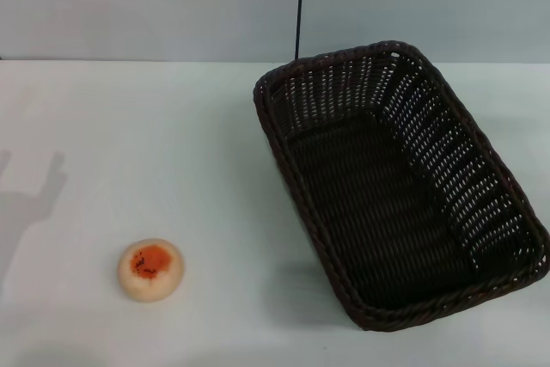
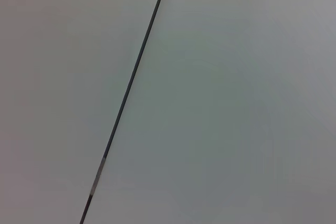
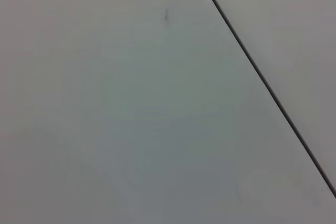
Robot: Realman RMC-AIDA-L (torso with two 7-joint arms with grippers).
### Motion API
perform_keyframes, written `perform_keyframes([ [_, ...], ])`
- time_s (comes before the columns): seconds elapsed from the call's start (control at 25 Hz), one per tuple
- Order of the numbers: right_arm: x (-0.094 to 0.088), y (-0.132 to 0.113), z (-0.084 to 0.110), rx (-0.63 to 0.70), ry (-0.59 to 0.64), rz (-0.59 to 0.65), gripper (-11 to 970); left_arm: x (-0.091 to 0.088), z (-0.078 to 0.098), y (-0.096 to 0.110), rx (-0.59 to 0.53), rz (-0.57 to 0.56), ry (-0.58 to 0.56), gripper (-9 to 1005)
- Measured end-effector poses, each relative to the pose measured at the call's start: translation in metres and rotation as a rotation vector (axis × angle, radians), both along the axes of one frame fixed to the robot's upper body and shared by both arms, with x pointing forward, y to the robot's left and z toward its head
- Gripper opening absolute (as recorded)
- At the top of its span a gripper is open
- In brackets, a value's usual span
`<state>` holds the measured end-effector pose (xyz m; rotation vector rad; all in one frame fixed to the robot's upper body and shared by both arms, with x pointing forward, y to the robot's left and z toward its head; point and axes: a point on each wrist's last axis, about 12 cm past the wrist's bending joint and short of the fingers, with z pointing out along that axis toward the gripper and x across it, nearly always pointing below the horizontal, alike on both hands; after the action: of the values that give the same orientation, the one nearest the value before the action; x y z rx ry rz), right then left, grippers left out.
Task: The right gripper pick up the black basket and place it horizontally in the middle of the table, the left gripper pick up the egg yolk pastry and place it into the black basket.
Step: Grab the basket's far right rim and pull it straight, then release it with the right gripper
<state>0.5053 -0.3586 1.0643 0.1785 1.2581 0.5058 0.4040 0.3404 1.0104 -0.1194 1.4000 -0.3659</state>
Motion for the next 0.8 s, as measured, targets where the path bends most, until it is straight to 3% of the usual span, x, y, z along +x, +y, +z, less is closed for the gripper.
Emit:
perform_keyframes([
  [0.64, -0.003, -0.002, -0.002, 0.003, 0.011, -0.002, 682, -0.0006, 0.0007, 0.001, -0.009, -0.004, -0.003, 809],
  [0.8, 0.0019, -0.0038, 0.0068, -0.047, 0.01, 0.079, 682, -0.0019, 0.0014, 0.0048, -0.005, -0.002, -0.003, 808],
])
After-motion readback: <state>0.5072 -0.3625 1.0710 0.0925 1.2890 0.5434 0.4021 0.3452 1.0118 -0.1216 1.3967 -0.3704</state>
